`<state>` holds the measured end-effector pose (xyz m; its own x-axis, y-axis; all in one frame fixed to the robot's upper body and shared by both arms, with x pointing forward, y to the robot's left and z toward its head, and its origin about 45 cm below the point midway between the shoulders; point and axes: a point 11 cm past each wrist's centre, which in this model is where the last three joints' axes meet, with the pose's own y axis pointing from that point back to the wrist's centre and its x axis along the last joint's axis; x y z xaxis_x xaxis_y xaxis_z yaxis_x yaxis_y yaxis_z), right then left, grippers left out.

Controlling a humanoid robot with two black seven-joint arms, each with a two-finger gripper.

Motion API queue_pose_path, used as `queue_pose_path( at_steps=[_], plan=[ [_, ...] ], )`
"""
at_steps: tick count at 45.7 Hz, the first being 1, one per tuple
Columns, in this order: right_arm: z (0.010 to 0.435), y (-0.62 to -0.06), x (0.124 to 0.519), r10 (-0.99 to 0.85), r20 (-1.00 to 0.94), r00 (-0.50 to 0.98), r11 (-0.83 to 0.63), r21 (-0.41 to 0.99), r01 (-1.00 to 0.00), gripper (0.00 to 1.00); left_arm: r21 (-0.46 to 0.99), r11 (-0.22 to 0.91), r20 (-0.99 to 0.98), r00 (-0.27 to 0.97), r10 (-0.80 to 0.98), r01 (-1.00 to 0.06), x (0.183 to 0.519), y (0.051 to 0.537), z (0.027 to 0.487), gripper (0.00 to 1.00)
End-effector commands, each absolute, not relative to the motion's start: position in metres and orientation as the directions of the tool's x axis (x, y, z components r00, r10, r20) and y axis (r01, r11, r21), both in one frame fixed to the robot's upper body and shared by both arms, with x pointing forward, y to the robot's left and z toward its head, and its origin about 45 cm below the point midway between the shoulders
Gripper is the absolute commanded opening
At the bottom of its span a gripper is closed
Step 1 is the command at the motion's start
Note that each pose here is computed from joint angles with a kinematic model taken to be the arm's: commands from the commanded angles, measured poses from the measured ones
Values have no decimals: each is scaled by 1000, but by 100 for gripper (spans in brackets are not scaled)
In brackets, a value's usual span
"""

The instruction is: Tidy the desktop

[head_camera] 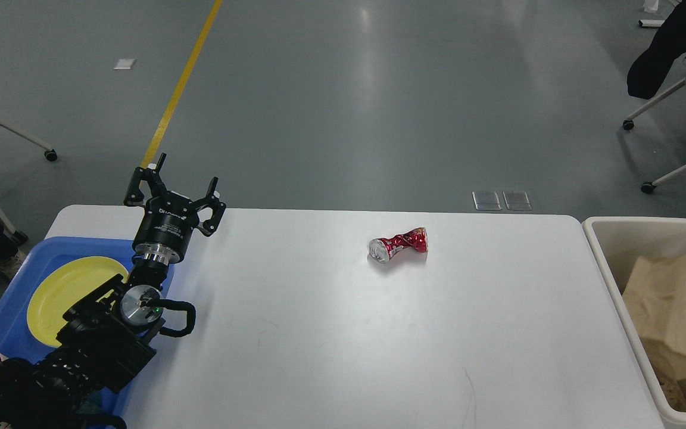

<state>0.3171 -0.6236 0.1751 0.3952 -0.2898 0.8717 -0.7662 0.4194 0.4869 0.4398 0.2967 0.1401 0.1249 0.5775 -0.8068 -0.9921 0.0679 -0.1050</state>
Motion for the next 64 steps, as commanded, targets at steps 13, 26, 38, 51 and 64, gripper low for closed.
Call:
queue_pose_path(
  at_steps=[13,26,38,51,64],
  plan=[
    [184,-604,337,-341,855,390,367,503,-782,100,-105,68,-807,125,577,-992,440,297,140,97],
    [258,-549,415,-397,874,280,236,392,-889,100,-105,68,-807,125,577,-992,440,297,140,97],
    [362,-446,490,-469,850,241,1,273,-962,100,-105,68,-807,125,577,-992,440,297,140,97],
    [414,-300,527,-453,816,359,-269,258,-928,100,-105,68,-807,125,577,-992,440,297,140,97],
    [384,-198,528,-585,632,507,-375,344,-861,100,-105,68,-807,125,577,-992,440,297,140,97]
  ],
)
